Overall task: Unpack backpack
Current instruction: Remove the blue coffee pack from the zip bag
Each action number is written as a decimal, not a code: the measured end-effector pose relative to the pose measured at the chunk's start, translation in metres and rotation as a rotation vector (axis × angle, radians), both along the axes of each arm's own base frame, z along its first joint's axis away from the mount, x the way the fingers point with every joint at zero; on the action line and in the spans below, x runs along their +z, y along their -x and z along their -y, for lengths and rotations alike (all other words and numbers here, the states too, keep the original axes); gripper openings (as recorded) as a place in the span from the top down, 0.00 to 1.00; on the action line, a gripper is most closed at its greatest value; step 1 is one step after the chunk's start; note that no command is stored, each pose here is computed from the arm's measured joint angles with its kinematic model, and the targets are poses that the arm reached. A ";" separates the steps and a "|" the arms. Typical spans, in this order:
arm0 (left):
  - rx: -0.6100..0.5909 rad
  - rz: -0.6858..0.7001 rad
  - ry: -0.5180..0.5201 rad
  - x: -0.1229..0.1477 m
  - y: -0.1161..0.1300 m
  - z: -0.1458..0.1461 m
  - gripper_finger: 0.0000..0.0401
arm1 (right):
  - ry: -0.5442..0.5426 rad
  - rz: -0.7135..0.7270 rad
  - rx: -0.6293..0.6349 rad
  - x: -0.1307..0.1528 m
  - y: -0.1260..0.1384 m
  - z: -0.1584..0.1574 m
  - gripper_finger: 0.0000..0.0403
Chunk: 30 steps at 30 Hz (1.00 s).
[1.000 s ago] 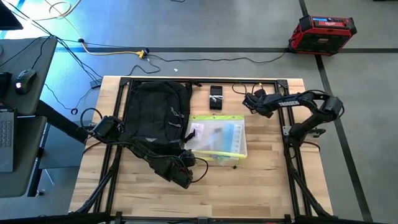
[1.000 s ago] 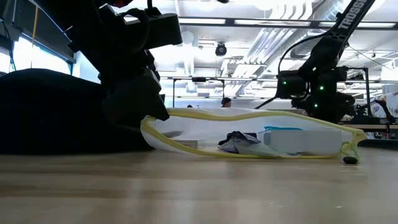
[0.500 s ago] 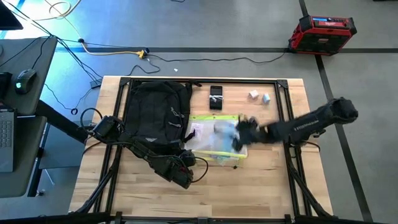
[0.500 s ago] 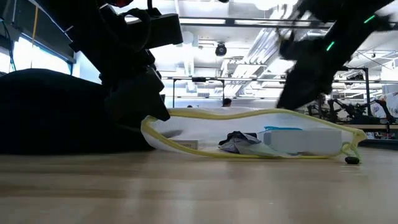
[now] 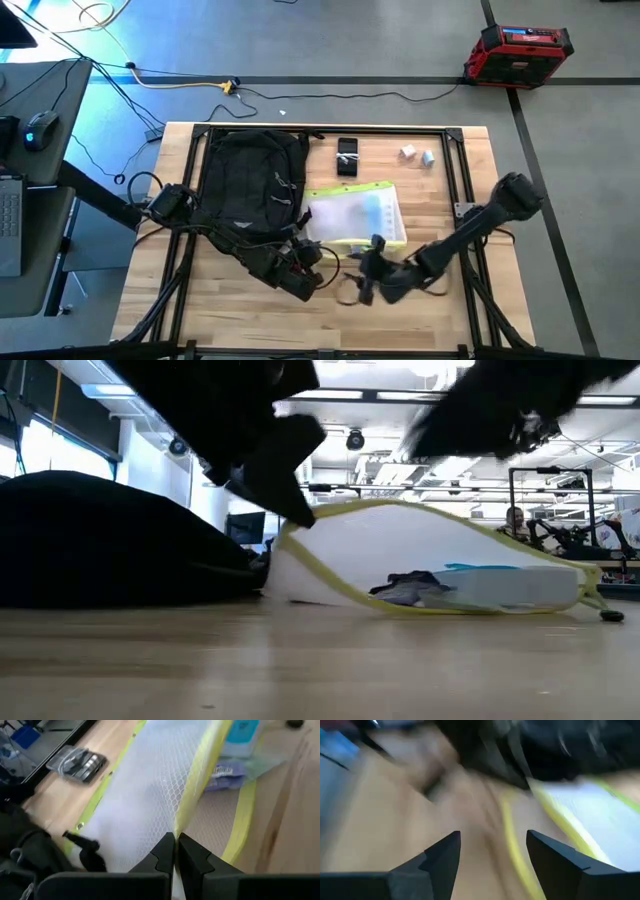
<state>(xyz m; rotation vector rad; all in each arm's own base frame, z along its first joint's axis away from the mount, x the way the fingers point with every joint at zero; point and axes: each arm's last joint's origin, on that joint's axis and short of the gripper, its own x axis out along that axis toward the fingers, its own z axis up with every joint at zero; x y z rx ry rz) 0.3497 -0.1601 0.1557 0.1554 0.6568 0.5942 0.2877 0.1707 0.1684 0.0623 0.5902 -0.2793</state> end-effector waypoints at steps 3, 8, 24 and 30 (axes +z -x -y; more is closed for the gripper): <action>-0.034 0.003 0.003 0.001 -0.002 0.002 1.00 | 0.006 -0.141 -0.126 -0.007 -0.012 0.012 0.49; -0.074 -0.019 -0.004 0.001 -0.002 0.005 1.00 | -0.011 -0.280 -0.298 -0.024 -0.015 0.035 0.45; -0.094 -0.044 -0.004 0.000 -0.001 0.006 1.00 | -0.107 -0.405 -0.370 -0.048 -0.032 0.067 0.38; -0.091 -0.058 -0.006 -0.001 0.000 0.006 1.00 | -0.118 -0.406 -0.370 -0.044 -0.032 0.066 0.49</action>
